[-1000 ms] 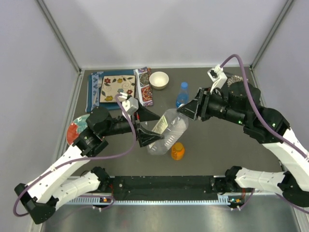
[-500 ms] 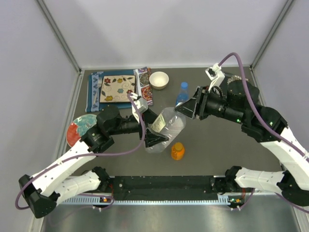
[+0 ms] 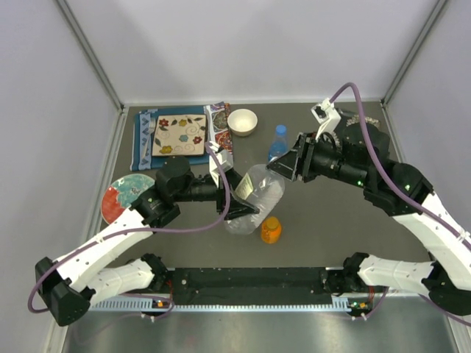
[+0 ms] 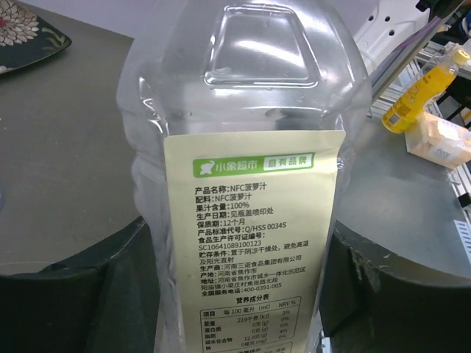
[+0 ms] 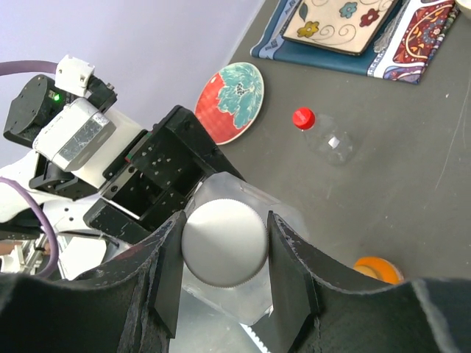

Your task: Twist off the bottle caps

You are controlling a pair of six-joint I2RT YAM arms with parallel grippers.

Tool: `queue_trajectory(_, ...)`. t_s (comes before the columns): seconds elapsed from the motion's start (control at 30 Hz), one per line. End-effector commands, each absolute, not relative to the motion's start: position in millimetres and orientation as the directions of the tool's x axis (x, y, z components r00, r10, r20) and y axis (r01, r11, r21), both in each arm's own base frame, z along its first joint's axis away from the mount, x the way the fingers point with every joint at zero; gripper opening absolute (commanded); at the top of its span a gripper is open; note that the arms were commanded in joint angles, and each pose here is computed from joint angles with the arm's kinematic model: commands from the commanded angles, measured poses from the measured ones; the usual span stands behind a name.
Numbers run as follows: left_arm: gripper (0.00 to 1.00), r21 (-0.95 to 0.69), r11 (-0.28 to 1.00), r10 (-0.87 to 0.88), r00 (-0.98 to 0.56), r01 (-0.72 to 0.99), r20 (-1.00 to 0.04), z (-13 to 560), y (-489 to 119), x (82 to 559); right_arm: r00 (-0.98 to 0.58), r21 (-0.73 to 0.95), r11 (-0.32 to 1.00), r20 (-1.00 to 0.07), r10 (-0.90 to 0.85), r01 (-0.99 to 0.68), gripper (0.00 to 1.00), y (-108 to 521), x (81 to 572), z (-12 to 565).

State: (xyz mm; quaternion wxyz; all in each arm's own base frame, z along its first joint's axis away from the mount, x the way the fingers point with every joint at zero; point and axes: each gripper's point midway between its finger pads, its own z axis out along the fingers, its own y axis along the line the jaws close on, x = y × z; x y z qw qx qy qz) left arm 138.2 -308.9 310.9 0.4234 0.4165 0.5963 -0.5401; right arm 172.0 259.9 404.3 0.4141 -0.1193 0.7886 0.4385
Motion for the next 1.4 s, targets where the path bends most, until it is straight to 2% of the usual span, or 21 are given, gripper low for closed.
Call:
queue_trajectory(0.0,0.39,-0.269,0.049,0.029,-0.27,0.962,-0.962,314.8,-312.1,138.0,-0.587,0.603,0.485,-0.783,0.207,-0.633,0.09,264.6,158.1,429.7)
queue_trajectory(0.03,0.38,-0.267,0.058,0.029,-0.269,0.962,-0.963,315.0,-311.2,138.7,-0.586,0.599,0.494,-0.785,0.203,-0.631,0.21,263.3,158.2,425.5)
queue_trajectory(0.07,0.36,-0.265,0.066,0.029,-0.267,0.962,-0.963,314.8,-311.0,139.6,-0.578,0.592,0.502,-0.79,0.204,-0.631,0.44,261.3,159.2,424.3)
queue_trajectory(0.1,0.35,-0.256,0.08,0.025,-0.259,0.963,-0.966,315.7,-310.2,141.8,-0.565,0.583,0.513,-0.797,0.213,-0.63,0.54,257.1,160.0,424.6)
queue_trajectory(0.2,0.34,-0.238,0.108,0.02,-0.242,0.965,-0.97,318.1,-307.0,144.2,-0.535,0.559,0.547,-0.815,0.223,-0.624,0.77,249.0,164.0,422.9)
queue_trajectory(0.27,0.34,-0.219,0.151,0.012,-0.224,0.964,-0.975,320.3,-305.8,149.6,-0.512,0.547,0.559,-0.826,0.236,-0.624,0.82,243.2,164.8,426.7)
queue_trajectory(0.37,0.35,-0.174,0.26,0.011,-0.183,0.95,-0.983,320.8,-303.8,162.1,-0.462,0.514,0.598,-0.85,0.255,-0.615,0.85,233.9,171.7,428.8)
queue_trajectory(0.53,0.31,-0.039,0.427,0.028,-0.057,0.903,-0.998,328.5,-304.8,175.8,-0.423,0.513,0.63,-0.854,0.304,-0.583,0.85,227.0,182.0,429.7)
queue_trajectory(0.57,0.31,-0.02,0.511,0.029,-0.04,0.859,-0.999,330.6,-298.5,188.4,-0.426,0.518,0.633,-0.851,0.309,-0.576,0.85,228.0,184.0,429.7)
queue_trajectory(0.8,0.26,0.057,0.715,0.045,0.036,0.697,-0.998,347.7,-279.4,210.2,-0.414,0.547,0.674,-0.832,0.37,-0.496,0.81,227.2,204.2,436.3)
queue_trajectory(0.97,0.25,0.092,0.76,0.073,0.055,0.644,-0.996,350.6,-281.1,209.8,-0.411,0.561,0.673,-0.823,0.392,-0.481,0.75,235.1,214.1,437.4)
queue_trajectory(1.3,0.24,0.123,0.751,0.114,0.056,0.649,-0.992,341.8,-293.1,205.4,-0.379,0.579,0.642,-0.815,0.438,-0.503,0.73,250.5,227.2,453.2)
queue_trajectory(1.37,0.24,0.125,0.752,0.114,0.059,0.647,-0.992,342.2,-292.7,205.3,-0.38,0.577,0.644,-0.816,0.435,-0.503,0.7,253.4,230.2,452.7)
